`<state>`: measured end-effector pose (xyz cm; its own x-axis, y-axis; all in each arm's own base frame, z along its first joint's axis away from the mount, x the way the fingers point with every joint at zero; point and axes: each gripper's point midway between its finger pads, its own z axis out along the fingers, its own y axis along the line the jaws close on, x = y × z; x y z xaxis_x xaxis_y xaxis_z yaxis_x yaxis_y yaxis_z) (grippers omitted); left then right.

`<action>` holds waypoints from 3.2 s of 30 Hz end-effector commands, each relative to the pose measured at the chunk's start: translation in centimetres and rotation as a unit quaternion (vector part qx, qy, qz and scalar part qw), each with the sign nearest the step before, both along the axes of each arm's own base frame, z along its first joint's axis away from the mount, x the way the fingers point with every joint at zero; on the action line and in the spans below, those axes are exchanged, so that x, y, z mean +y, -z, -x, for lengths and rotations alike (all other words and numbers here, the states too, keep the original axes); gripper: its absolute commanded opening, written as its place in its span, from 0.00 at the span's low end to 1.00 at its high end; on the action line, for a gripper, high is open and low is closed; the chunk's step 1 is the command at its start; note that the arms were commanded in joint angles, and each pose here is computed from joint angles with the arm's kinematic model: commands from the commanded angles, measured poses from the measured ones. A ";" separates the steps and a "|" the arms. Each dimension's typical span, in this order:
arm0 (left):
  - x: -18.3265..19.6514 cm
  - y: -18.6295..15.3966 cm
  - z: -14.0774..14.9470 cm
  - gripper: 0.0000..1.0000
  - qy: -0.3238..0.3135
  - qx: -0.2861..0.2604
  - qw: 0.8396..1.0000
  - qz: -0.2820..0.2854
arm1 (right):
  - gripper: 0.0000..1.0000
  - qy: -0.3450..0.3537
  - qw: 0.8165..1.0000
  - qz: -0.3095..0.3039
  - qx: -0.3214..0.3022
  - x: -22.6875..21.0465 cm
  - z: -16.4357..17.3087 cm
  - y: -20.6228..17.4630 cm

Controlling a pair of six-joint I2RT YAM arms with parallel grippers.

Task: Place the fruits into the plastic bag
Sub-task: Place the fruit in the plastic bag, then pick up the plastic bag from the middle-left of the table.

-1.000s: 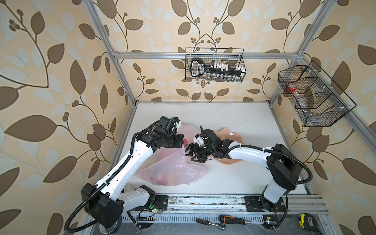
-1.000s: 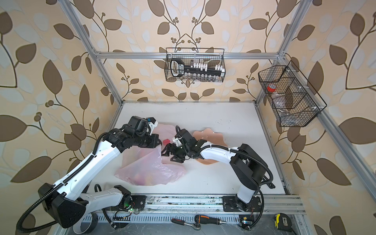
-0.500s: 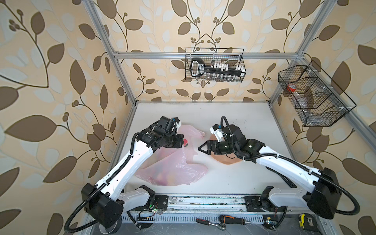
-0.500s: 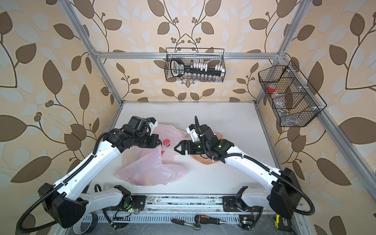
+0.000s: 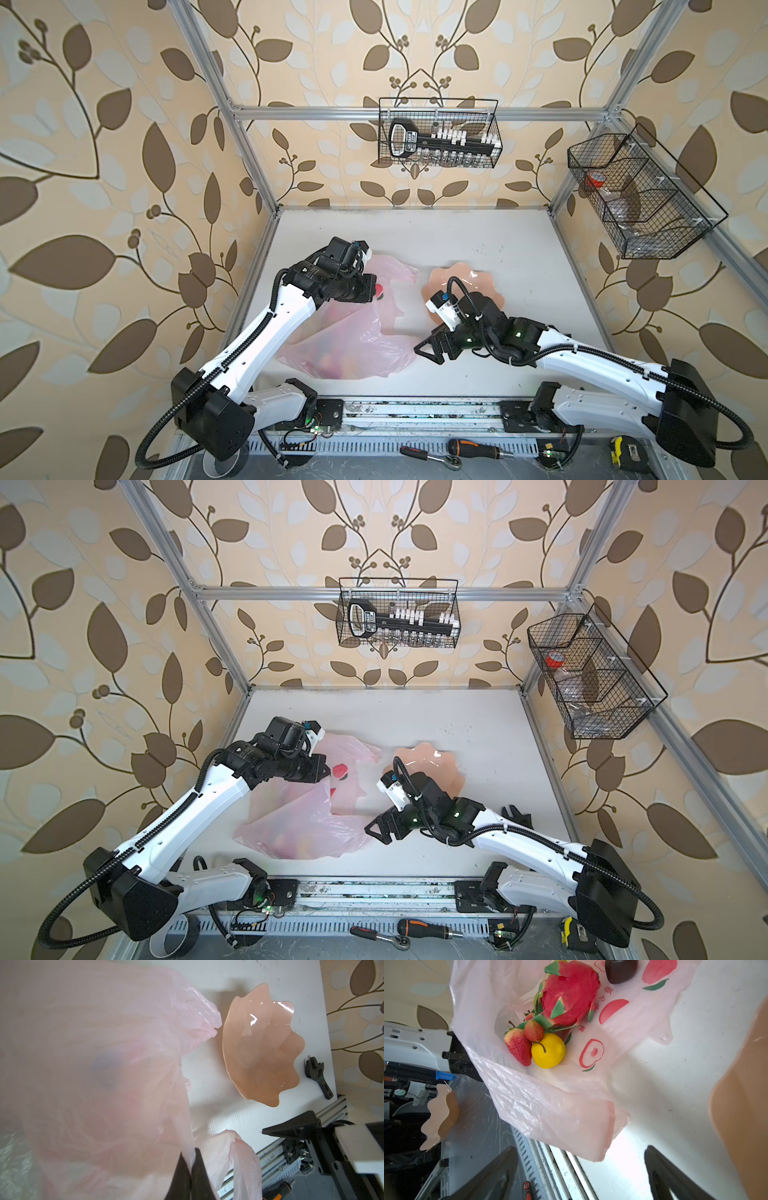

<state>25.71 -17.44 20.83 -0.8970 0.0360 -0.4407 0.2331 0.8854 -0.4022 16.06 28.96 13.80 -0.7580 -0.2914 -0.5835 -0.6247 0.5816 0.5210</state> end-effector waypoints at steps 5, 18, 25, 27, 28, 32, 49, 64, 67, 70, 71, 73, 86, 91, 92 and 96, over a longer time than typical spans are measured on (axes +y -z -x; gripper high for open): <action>-0.4 -1.4 -0.5 0.00 0.009 -0.021 1.000 0.007 | 0.95 -0.037 0.998 0.002 -0.056 0.1 0.5 0.9; -0.3 -1.4 -0.4 0.00 0.007 -0.018 1.000 0.008 | 0.89 -0.067 0.990 0.046 -0.113 1.6 0.2 3.3; -0.2 -1.2 -0.4 0.00 0.007 -0.015 1.000 0.005 | 0.61 -0.026 0.986 0.061 -0.150 1.1 -1.5 3.1; -0.4 -1.1 -0.4 0.00 0.008 -0.009 1.000 0.006 | 0.41 -0.025 0.987 0.058 -0.148 1.3 -1.5 3.1; -0.5 -1.0 -0.4 0.00 0.009 -0.006 1.000 0.007 | 0.33 -0.027 0.987 0.055 -0.146 1.4 -1.4 3.0; -0.5 -1.6 -0.9 0.13 0.000 -0.007 1.000 0.009 | 0.00 -0.027 0.986 0.059 -0.152 2.1 -1.3 2.3; -2.1 -8.8 -4.5 0.88 0.076 -0.122 0.990 -0.014 | 0.00 -0.024 0.985 0.056 -0.161 1.7 -0.1 1.1; -7.8 -2.2 -9.0 0.88 0.306 -0.216 0.915 -0.152 | 0.00 -0.019 0.985 0.052 -0.162 1.1 0.1 0.2; -8.9 -1.2 -9.5 0.88 0.338 -0.236 0.898 -0.158 | 0.00 -0.024 0.986 0.053 -0.158 1.0 0.4 0.3; -9.6 -0.1 -10.4 0.88 0.360 -0.239 0.886 -0.169 | 0.00 -0.027 0.986 0.056 -0.156 0.8 0.5 0.2; -9.8 0.5 -10.7 0.88 0.367 -0.234 0.883 -0.174 | 0.00 -0.027 0.986 0.056 -0.158 0.8 0.5 0.1; -10.0 1.8 -11.3 0.88 0.380 -0.221 0.878 -0.189 | 0.00 -0.028 0.985 0.055 -0.158 0.7 0.6 0.0; -9.8 7.2 -14.3 0.87 0.401 -0.191 0.853 -0.273 | 0.00 -0.038 0.986 0.058 -0.152 0.4 1.0 0.1; -9.4 8.9 -14.2 0.86 0.413 -0.175 0.846 -0.287 | 0.00 -0.038 0.987 0.059 -0.148 0.2 0.9 0.3; -9.3 9.2 -14.3 0.86 0.412 -0.174 0.846 -0.290 | 0.00 -0.038 0.987 0.060 -0.146 0.1 0.9 0.4; -9.2 10.1 -14.3 0.80 0.412 -0.169 0.845 -0.295 | 0.00 -0.035 0.987 0.060 -0.143 -0.1 0.7 0.5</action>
<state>39.58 -26.27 10.54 -0.3323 0.8731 -0.3568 0.8765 0.4256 0.2250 15.39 28.71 12.28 -0.5619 -0.4157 -0.7151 -0.7604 0.5999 0.2488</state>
